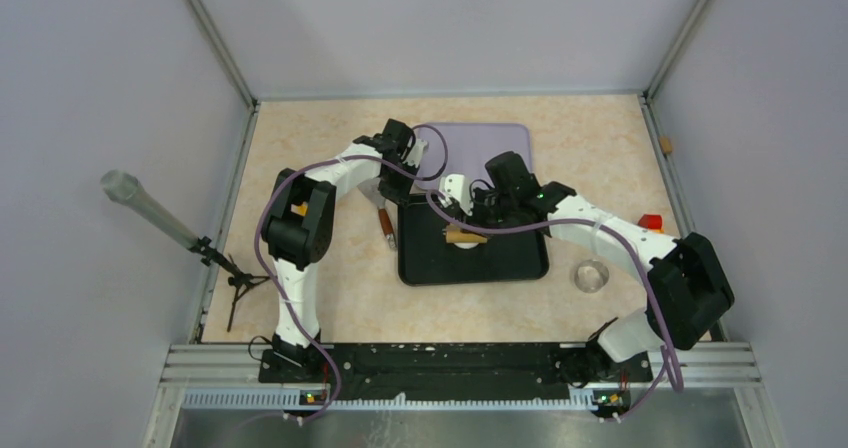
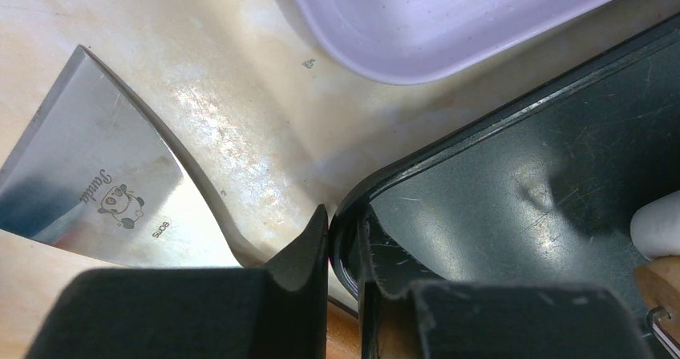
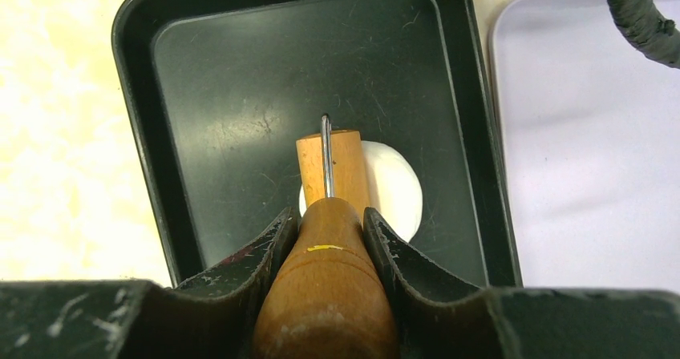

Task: Roll out the dumpling wrappers from the dough
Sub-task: Flatten out the dough on the work surface.

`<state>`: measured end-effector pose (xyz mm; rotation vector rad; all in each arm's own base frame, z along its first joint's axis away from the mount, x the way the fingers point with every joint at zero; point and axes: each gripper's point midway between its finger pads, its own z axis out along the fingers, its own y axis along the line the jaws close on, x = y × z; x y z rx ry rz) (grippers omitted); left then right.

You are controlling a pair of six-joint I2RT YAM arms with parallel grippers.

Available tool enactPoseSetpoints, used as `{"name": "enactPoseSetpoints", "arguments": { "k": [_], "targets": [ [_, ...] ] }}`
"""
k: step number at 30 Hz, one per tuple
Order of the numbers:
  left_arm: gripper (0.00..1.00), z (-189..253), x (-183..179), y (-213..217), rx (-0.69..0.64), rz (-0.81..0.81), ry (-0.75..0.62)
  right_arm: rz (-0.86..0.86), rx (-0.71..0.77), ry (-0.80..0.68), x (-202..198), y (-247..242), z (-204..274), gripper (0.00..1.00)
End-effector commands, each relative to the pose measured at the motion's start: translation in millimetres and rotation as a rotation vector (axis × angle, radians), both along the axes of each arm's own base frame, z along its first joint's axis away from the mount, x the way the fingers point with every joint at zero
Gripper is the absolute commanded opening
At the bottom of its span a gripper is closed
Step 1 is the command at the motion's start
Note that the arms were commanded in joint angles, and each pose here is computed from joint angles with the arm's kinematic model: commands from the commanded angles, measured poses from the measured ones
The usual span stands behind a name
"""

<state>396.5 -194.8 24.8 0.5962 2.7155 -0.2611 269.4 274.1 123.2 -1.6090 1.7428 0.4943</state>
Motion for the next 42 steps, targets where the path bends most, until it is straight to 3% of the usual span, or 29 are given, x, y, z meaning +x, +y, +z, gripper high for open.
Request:
{"name": "enactPoseSetpoints", "arguments": {
  "k": [1, 21, 31, 36, 42],
  "targets": [
    [0.00, -15, 13, 5, 0.043, 0.043, -0.024, -0.028, -0.285, 0.398, -86, -58, -75, 0.00],
    [0.00, -15, 13, 5, 0.043, 0.042, -0.023, -0.027, -0.245, 0.362, -83, -53, -54, 0.00],
    [0.00, -15, 13, 6, 0.046, 0.045, -0.024, -0.108, 0.089, 0.250, -55, -19, 54, 0.00],
    [0.00, -15, 13, 5, 0.046, 0.045, -0.025, -0.288, 0.305, 0.225, -13, -17, 103, 0.00],
    [0.00, -15, 13, 5, 0.045, 0.045, -0.025, -0.530, 0.416, 0.234, 40, -24, 110, 0.00]
  ]
}}
